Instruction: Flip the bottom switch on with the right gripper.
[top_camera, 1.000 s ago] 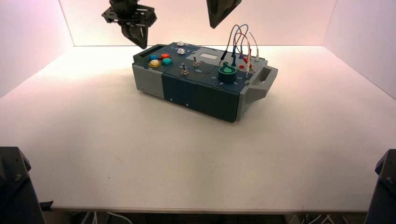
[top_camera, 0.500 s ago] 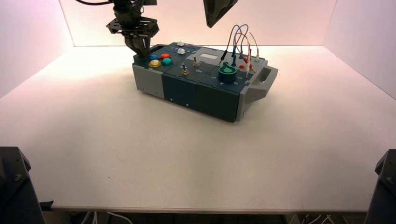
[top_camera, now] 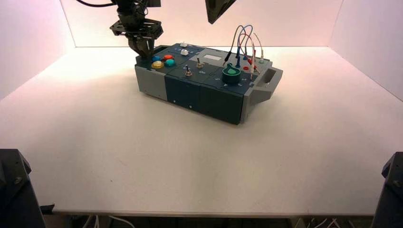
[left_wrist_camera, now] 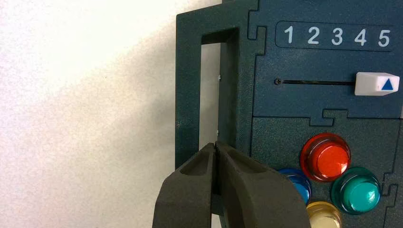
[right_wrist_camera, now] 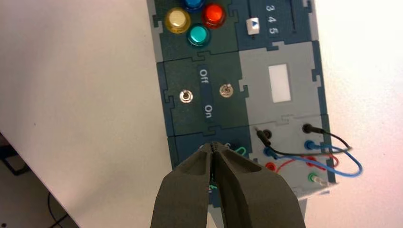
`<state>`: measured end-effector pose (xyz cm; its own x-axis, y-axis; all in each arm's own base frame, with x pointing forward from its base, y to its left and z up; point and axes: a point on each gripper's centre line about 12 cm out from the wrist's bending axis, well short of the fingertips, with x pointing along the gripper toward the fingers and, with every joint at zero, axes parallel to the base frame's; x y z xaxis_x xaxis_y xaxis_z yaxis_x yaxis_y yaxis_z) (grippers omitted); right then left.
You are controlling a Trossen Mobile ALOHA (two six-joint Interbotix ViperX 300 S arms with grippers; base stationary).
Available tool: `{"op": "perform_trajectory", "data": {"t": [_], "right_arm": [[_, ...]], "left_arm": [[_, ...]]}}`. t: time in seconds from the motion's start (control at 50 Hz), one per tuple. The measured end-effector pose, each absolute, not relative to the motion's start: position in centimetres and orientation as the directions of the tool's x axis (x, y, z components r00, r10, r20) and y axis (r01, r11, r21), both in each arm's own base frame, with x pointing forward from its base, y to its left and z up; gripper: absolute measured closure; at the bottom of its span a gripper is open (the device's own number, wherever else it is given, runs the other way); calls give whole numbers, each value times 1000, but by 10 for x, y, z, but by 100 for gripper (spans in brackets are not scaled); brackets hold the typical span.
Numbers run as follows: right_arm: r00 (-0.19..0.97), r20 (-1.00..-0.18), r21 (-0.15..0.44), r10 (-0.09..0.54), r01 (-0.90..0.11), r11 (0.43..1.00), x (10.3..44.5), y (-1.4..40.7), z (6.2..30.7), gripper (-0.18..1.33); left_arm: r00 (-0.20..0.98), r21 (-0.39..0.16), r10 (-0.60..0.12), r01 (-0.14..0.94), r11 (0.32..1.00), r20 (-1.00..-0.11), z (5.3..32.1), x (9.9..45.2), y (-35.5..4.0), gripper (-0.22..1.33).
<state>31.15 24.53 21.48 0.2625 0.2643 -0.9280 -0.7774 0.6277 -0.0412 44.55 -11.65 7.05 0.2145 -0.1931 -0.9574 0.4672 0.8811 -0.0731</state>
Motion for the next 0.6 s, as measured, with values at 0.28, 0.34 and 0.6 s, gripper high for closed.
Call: {"op": "perform_trajectory", "data": {"t": [0.28,0.34,0.6], "right_arm": [[252,-930,-43,267,-797,602,313,260,210,128],[249,-931,-43,265,-798,601,314,261,208,128],[271,-921,-51,279,-796,603,325,270,196,128]], "left_arm": [[212,-73,-192,468,881,-958,69,446,-117,127],[212,-75,-193,466,882,-958,69,446,-117,127],[210,-73,-191,466,882,-959,68,445,-116,127]]}}
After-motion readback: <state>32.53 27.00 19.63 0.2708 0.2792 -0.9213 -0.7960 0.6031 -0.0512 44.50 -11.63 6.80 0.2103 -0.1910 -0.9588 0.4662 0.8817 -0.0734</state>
